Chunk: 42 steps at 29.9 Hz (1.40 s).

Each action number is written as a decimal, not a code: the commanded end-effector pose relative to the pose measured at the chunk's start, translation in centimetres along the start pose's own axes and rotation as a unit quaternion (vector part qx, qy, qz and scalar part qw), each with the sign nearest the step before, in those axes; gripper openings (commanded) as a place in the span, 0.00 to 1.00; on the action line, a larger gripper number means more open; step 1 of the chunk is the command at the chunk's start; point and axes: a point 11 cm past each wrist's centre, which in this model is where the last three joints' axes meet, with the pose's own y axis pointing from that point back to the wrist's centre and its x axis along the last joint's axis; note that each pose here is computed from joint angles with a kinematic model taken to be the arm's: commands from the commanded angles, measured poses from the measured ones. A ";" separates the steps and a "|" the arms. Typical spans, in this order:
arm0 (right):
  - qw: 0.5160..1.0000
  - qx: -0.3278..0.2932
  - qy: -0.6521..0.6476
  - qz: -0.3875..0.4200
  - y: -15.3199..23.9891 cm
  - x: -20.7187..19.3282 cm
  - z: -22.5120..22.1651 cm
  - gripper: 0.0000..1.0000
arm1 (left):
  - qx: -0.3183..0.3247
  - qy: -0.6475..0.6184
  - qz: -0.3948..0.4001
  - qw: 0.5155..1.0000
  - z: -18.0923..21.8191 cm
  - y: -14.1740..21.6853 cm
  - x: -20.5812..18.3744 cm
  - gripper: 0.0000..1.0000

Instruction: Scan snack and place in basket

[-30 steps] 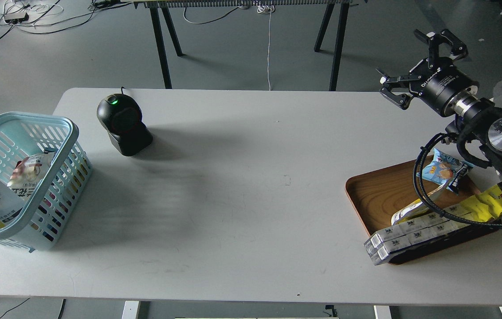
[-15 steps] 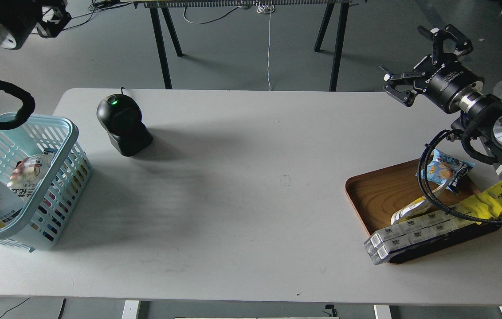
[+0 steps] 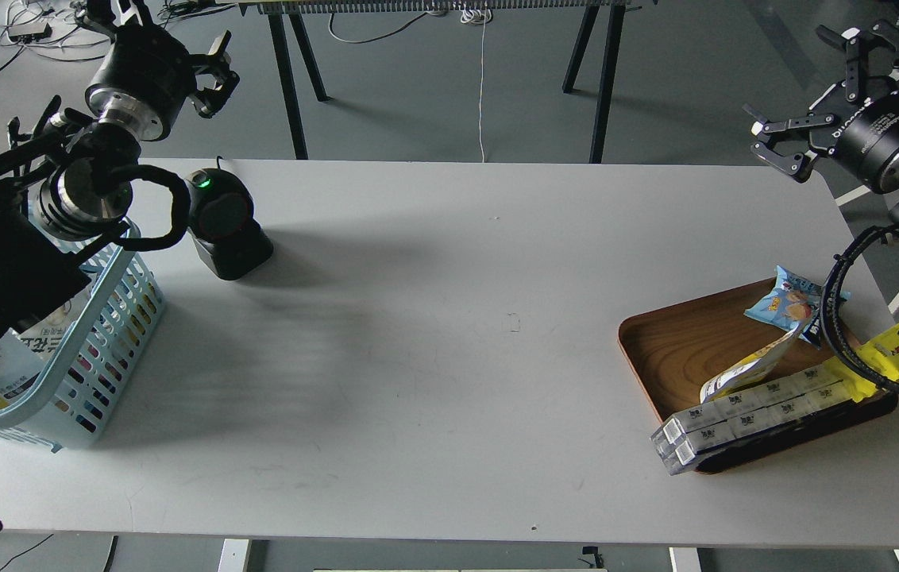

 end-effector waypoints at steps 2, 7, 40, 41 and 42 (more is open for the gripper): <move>1.000 -0.004 -0.003 0.015 0.2 0.5 0.4 1.00 | 0.002 0.005 0.041 0.999 -0.1 -0.5 3.3 0.99; 1.000 -0.008 -0.005 0.015 0.0 0.5 0.9 1.00 | 0.048 -0.022 0.065 0.997 0.6 0.6 6.1 0.99; 0.997 -0.026 0.062 0.040 -0.3 -0.4 0.0 1.00 | 0.098 -0.008 0.049 0.994 -2.1 0.1 4.6 1.00; 0.997 -0.026 0.062 0.040 -0.3 -0.4 0.0 1.00 | 0.097 -0.007 0.050 0.994 -2.2 0.2 4.6 1.00; 0.997 -0.026 0.062 0.040 -0.3 -0.4 0.0 1.00 | 0.096 -0.007 0.050 0.994 -2.2 0.2 4.6 1.00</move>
